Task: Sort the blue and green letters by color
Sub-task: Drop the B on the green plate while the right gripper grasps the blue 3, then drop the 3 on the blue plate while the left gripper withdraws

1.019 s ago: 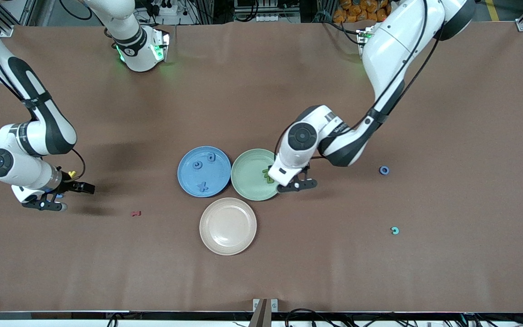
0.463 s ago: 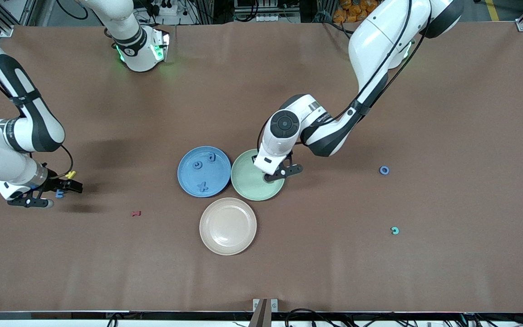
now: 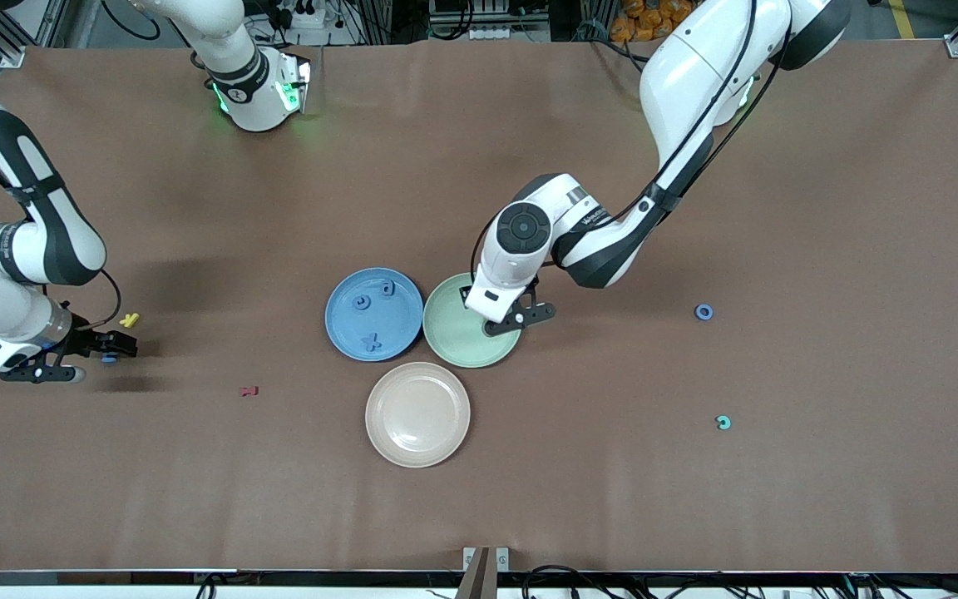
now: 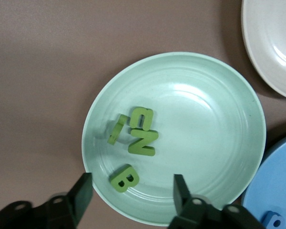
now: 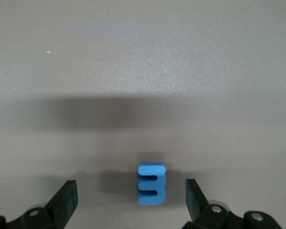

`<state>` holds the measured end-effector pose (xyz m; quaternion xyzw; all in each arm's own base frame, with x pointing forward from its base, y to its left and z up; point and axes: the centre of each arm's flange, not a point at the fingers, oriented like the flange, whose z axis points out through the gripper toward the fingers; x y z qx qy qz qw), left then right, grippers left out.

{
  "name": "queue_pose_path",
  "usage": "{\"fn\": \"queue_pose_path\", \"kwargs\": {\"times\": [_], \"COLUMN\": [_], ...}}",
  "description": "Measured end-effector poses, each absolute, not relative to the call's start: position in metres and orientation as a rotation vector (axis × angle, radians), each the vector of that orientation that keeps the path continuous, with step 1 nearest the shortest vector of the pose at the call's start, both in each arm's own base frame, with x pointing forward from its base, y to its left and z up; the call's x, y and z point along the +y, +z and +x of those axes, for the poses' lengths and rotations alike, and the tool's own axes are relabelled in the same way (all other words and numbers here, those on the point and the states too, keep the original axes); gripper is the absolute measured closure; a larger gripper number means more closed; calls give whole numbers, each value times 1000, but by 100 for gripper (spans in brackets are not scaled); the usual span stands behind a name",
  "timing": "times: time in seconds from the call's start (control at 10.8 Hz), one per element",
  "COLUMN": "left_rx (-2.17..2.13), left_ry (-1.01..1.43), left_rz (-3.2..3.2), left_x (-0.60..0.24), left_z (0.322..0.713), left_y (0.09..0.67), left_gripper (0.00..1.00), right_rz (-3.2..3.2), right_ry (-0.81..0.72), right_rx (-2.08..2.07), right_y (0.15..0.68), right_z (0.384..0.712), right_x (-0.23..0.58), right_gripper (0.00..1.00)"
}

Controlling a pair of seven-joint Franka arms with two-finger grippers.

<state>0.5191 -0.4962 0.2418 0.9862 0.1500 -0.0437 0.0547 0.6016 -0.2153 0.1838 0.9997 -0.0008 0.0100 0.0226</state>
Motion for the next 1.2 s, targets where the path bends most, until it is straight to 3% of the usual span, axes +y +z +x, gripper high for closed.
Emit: {"fn": "queue_pose_path", "kwargs": {"times": [0.19, 0.74, 0.93, 1.02, 1.11, 1.2], "left_rx": [458, 296, 253, 243, 241, 245], "left_ry": [-130, -106, -125, -134, -140, -143], "left_rz": [2993, 3027, 3038, 3042, 3044, 3045], "left_x": [-496, -455, -456, -455, -453, -451], "left_z": [520, 554, 550, 549, 550, 551], "left_y": [243, 239, 230, 226, 222, 220], "left_gripper": [0, 0, 7, 11, 24, 25], "right_rz": [3105, 3112, 3113, 3113, 3115, 3114], "right_ry": [16, 10, 10, 10, 12, 19], "right_rx": [0, -10, -7, -3, 8, 33], "right_y": [174, 169, 169, 169, 169, 171], "right_z": [600, 596, 596, 596, 596, 598], "right_x": [-219, -229, -231, -230, -230, -228], "right_gripper": [0, 0, 3, 17, 32, 47]}}
